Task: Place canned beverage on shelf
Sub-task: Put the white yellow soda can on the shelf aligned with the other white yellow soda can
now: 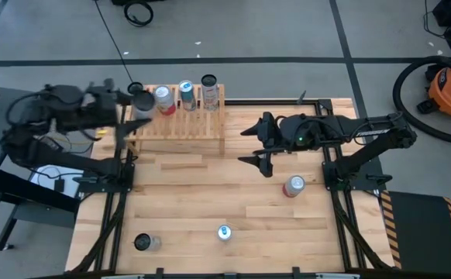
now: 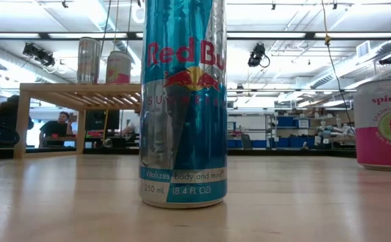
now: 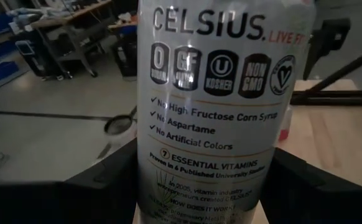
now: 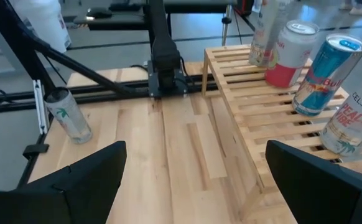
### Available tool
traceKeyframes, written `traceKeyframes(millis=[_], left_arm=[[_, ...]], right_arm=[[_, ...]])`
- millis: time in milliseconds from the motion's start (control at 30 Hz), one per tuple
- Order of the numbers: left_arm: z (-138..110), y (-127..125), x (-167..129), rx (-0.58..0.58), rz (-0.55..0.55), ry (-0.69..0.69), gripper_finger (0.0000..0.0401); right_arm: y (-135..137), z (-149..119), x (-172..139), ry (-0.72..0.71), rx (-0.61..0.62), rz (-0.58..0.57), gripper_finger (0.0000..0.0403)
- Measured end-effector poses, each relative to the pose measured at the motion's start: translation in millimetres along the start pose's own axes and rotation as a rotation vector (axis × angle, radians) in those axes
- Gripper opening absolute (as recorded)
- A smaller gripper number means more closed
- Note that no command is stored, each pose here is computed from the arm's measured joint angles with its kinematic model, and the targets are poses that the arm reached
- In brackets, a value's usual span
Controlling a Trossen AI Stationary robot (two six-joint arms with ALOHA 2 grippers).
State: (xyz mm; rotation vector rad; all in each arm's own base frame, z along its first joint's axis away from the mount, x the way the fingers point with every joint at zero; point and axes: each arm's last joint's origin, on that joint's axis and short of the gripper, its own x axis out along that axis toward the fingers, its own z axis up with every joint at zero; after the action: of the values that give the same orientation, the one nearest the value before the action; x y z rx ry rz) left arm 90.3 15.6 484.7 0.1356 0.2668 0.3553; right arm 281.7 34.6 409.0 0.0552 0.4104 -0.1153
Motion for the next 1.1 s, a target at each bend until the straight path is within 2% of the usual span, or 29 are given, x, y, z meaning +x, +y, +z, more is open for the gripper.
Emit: traceKeyframes(millis=[167,300,433,600,767,867,1000,1100], left_arm=[[-16,13,-48,-0.081,0.003,-0.044,0.0259],[-28,14,-62,-0.121,-0.041,-0.075,0.0259],[-58,7,-50,-0.120,-0.038,-0.068,0.0259],[-91,0,-37,-0.137,-0.020,-0.123,0.0259],[-119,-3,-26,-0.265,0.085,-0.141,0.0259],[-137,-7,-15,-0.299,0.146,-0.121,0.0259],[-157,-13,1,-0.304,0.149,-0.060,0.0259],[-161,-15,6,-0.304,0.149,-0.058,0.0259]], right_arm=[[0,7,0,-0.068,0.005,0.007,0.0395],[-2,12,0,-0.114,-0.002,0.003,0.0395],[-5,13,1,-0.124,0.002,-0.007,0.0395],[-7,13,1,-0.123,0.004,-0.013,0.0395],[-7,13,1,-0.119,0.003,-0.011,0.0395],[-6,12,1,-0.114,0.001,-0.001,0.0395],[-5,12,1,-0.109,-0.002,0.041,0.0395],[-4,12,1,-0.107,-0.004,0.064,0.0395]])
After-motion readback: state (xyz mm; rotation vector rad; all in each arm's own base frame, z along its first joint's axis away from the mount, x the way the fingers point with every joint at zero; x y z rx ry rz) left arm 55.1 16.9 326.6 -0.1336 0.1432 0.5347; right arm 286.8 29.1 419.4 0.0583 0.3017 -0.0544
